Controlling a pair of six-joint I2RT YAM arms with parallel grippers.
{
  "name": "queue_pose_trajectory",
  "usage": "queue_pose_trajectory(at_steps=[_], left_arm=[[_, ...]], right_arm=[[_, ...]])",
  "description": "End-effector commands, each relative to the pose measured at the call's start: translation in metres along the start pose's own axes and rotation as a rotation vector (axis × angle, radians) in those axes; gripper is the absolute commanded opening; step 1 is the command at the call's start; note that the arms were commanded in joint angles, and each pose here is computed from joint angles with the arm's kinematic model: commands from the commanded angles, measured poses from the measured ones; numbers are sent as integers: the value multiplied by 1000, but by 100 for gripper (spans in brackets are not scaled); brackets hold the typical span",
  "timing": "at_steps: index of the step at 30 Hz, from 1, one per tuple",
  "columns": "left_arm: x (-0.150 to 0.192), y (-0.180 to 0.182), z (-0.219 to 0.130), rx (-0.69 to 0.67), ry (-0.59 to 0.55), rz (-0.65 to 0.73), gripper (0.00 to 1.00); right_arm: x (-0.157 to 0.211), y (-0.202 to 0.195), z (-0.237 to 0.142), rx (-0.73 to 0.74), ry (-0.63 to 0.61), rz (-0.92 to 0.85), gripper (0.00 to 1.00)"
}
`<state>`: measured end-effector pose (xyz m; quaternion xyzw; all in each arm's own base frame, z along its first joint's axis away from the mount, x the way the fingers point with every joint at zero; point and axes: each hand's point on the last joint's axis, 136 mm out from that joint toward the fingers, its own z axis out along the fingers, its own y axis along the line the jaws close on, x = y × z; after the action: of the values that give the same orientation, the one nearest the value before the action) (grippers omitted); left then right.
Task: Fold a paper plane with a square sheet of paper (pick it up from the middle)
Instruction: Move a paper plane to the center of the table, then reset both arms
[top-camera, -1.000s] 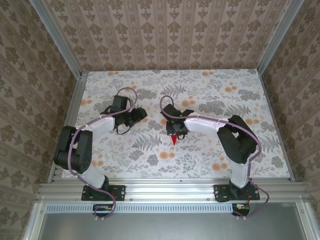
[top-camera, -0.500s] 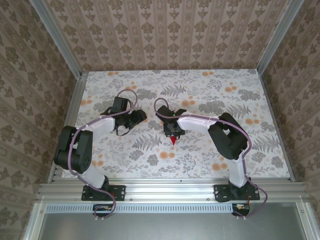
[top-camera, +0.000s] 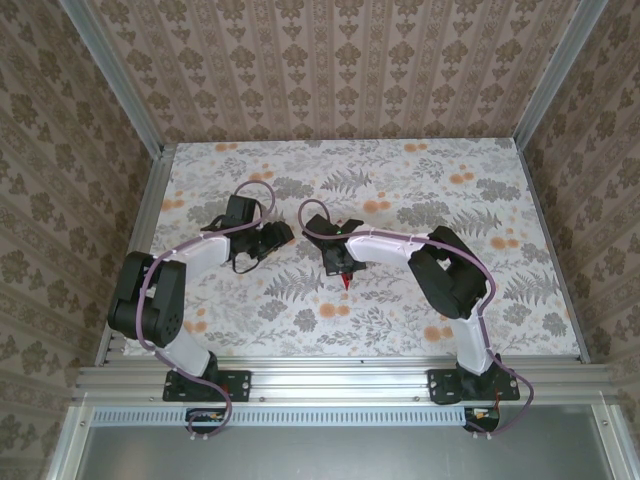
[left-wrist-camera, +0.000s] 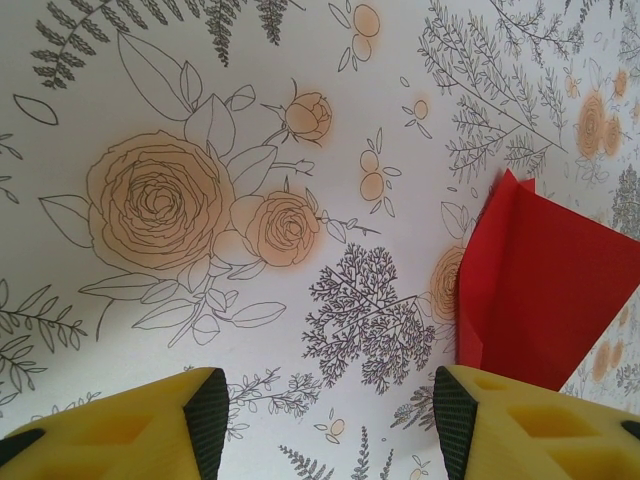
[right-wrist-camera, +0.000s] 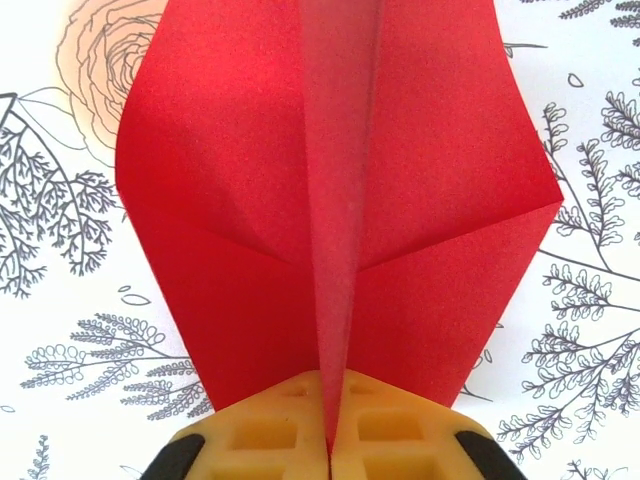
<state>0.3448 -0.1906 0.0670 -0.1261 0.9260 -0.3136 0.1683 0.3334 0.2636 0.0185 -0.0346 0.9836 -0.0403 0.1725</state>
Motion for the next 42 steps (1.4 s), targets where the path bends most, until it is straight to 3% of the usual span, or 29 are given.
queue_pose_trajectory(at_steps=[1,7,13,16,19,23,31,38,42], left_arm=[[0,1,-8,-13,-11,34,59],[-15,-9,-31,-45,-72,80,60],[-41,-17,-74,-124,-200,148,63],[-59,-17,-105,-188,-296,182,71],[-78,-15,-140,-266,-428,230,87],[-100,-10,-181,-357,-603,302,99],[-115,37,-204,-533,-790,347,100],[-111,88,-191,-664,-830,395,100],[-109,107,-174,-674,-827,430,100]], right_arm=[[-1,-8,-12,44,-1,-27,18],[-39,-15,-79,-41,-157,12,51],[-67,-50,-140,-83,-321,64,70],[-78,-83,-165,-53,-422,91,81],[-86,-123,-185,-12,-538,118,99],[-89,-189,-207,87,-674,201,100],[-64,-293,-210,321,-854,344,100],[-26,-327,-152,351,-861,412,100],[-13,-333,-120,359,-853,405,100]])
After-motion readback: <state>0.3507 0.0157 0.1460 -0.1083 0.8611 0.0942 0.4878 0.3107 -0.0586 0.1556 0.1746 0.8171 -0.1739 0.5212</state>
